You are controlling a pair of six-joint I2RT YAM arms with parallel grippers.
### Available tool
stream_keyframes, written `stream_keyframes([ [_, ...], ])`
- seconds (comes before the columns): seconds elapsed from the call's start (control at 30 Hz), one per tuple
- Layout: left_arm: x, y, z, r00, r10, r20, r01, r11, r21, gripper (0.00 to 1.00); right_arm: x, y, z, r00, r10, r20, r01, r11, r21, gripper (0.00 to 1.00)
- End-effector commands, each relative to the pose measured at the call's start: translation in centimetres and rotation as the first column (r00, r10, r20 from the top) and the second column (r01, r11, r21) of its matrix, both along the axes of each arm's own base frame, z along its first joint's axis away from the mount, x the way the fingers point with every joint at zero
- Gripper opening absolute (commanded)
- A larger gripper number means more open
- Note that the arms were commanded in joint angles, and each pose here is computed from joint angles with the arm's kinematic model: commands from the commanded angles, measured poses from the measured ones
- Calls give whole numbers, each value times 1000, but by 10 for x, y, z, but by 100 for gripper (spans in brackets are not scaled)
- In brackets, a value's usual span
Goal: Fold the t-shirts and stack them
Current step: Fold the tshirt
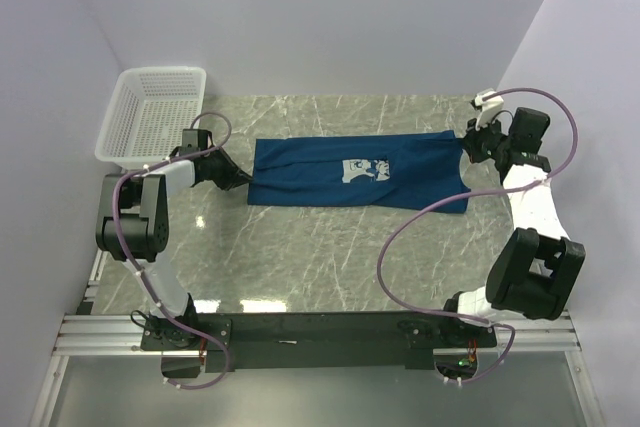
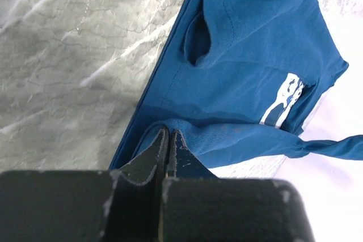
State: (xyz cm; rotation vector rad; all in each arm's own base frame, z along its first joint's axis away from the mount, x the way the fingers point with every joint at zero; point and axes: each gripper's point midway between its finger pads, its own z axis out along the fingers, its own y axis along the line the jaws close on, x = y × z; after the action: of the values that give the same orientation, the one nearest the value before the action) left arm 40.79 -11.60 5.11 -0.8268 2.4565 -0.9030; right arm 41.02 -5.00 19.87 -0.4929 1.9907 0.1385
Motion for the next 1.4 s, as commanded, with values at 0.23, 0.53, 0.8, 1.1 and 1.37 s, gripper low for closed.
stream_keyframes([
  [0.23, 12, 0, 15, 998, -18, 52, 18, 1000, 3, 1, 25, -13, 30, 996, -37, 87, 38, 999, -4, 0],
  [0.53, 17, -1, 17, 998, -18, 57, 19, 1000, -8, 1, 38, -17, 31, 995, -55, 78, 54, 998, 21, 0],
  [0.8, 21, -2, 20, 998, -18, 60, 19, 1000, -10, 1, 46, -19, 28, 996, -60, 62, 58, 998, 34, 0],
  [1.1, 25, -1, 16, 998, -15, 54, 16, 1000, -7, 2, 51, -20, 23, 997, -60, 45, 58, 997, 42, 0],
  [1.37, 30, -3, 29, 995, -27, 91, 28, 1000, -12, 8, 53, -17, 18, 998, -49, 31, 47, 998, 43, 0],
])
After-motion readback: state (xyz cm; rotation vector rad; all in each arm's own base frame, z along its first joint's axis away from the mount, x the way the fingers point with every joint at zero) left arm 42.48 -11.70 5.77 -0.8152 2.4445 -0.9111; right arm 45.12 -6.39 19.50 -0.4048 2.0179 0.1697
